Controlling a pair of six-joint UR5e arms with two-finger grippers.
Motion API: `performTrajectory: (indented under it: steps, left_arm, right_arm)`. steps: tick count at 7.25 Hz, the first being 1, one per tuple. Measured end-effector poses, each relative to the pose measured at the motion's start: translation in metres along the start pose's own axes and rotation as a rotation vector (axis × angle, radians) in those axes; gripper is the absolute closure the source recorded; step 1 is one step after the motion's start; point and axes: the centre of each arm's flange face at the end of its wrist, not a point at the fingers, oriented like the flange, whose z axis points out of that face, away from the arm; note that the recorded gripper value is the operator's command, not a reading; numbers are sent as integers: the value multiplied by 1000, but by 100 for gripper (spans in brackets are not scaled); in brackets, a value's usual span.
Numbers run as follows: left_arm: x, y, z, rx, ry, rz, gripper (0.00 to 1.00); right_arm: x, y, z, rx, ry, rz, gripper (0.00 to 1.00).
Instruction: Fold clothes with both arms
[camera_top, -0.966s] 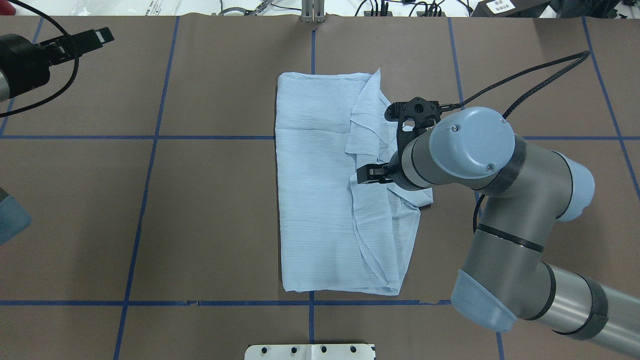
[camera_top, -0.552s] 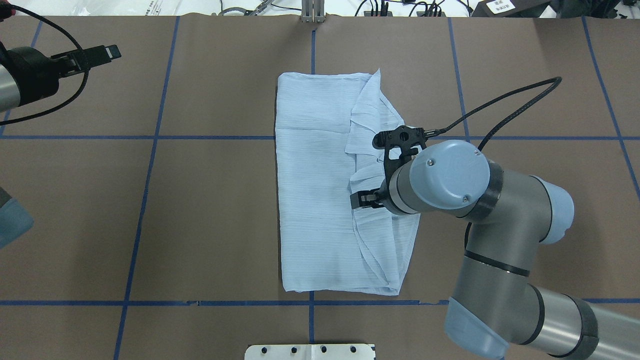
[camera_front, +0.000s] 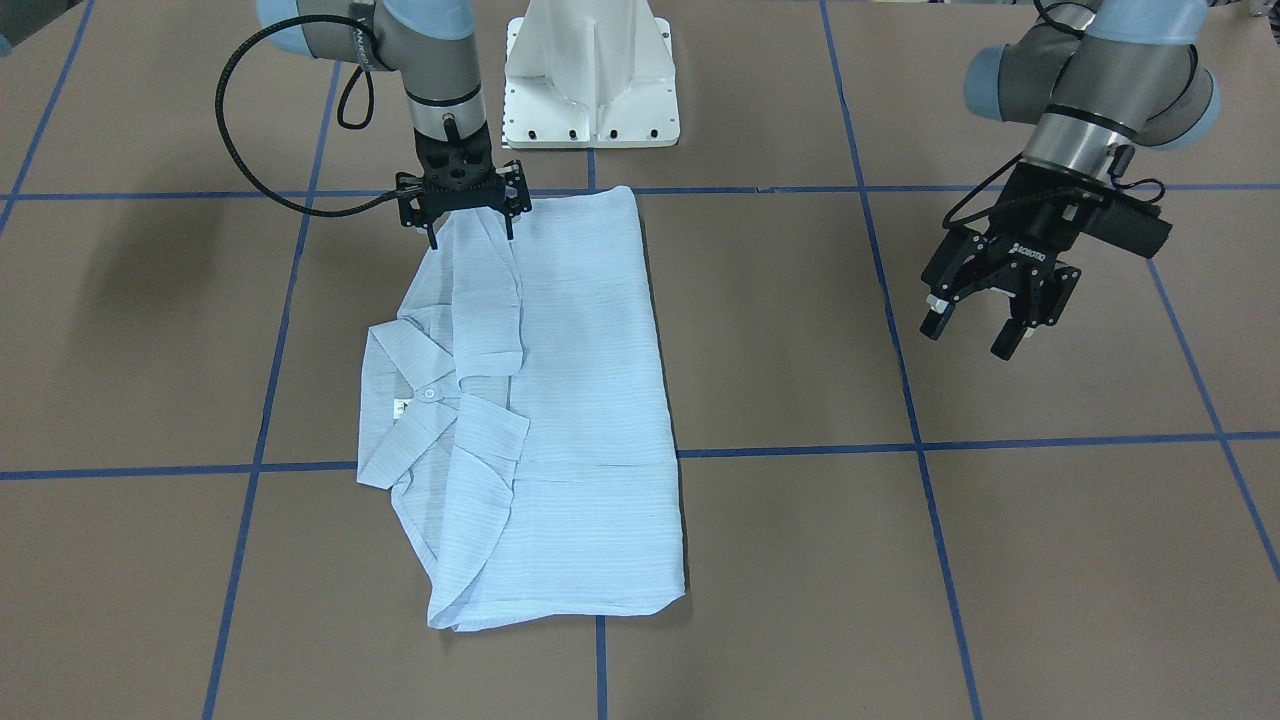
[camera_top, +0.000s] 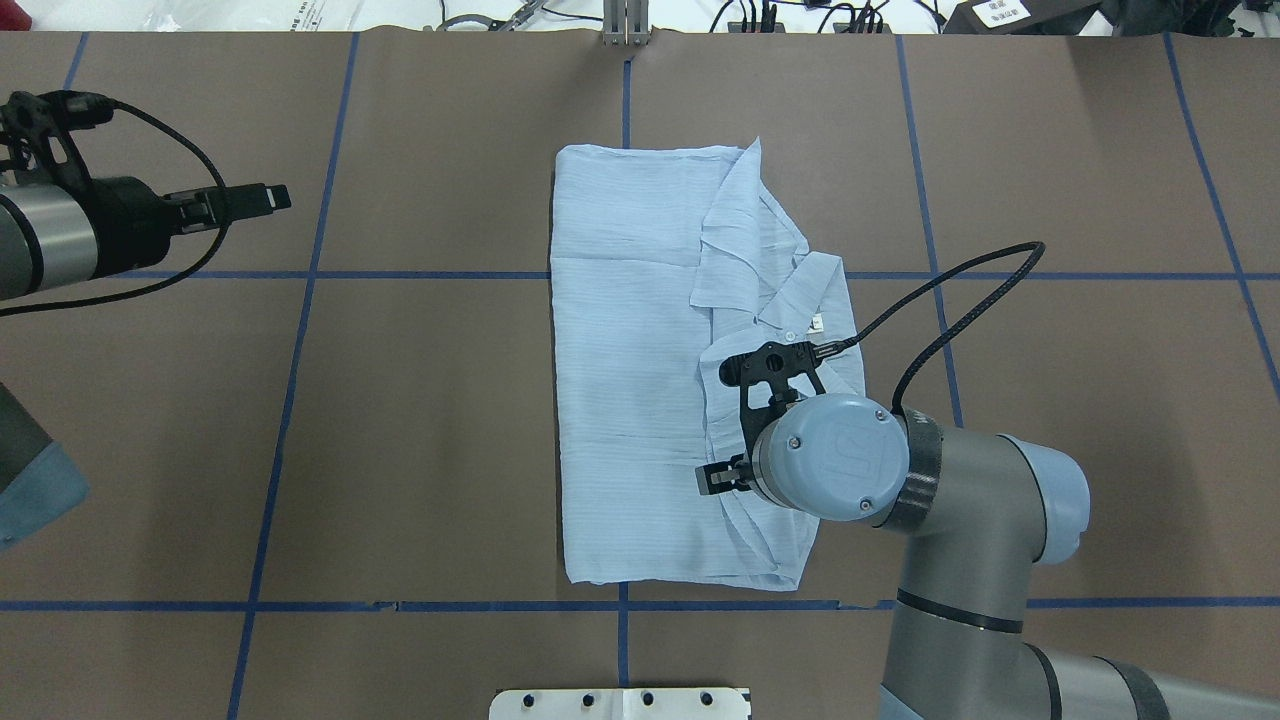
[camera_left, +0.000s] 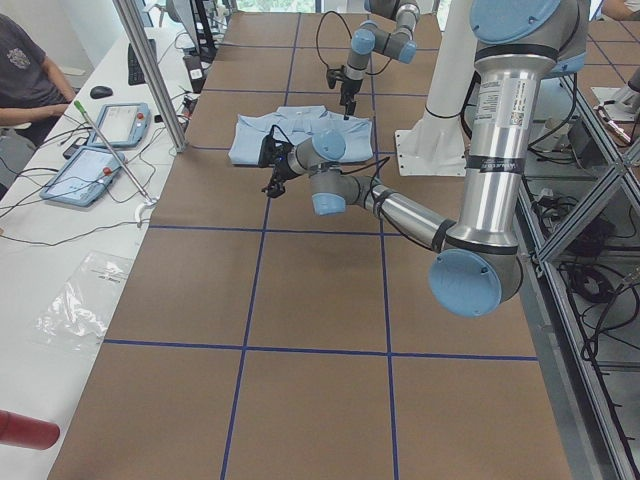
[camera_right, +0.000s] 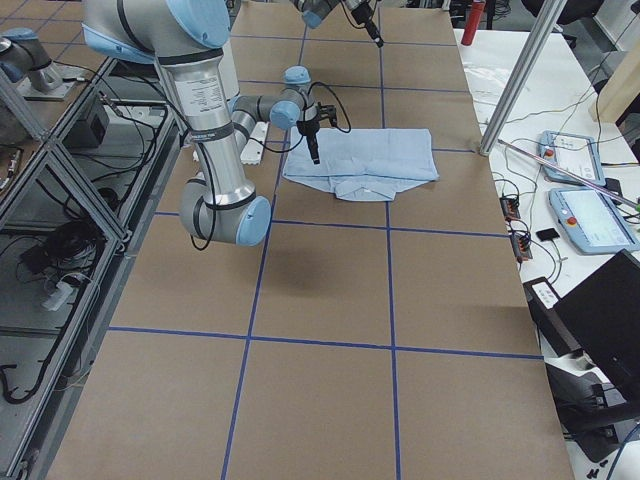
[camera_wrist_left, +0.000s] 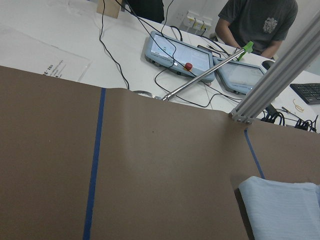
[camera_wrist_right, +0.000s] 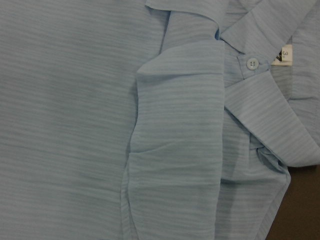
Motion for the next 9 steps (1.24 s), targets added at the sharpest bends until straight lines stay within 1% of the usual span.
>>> performTrajectory:
  steps: [1, 3, 4, 6, 9]
  left_arm:
    - [0, 14, 9, -50, 4, -29, 0]
    - [7, 28, 15, -142, 28, -46, 0]
    - [12, 31, 17, -162, 40, -46, 0]
    - [19, 32, 18, -170, 53, -46, 0]
    - [26, 30, 20, -171, 62, -45, 0]
  right_arm:
    - [-3, 8, 4, -13, 12, -12, 0]
    - [-9, 27, 13, -36, 58, -42, 0]
    - [-13, 35, 18, -42, 75, -59, 0]
    - [-19, 44, 30, -56, 95, -87, 0]
    - [-18, 44, 46, -62, 127, -143, 0]
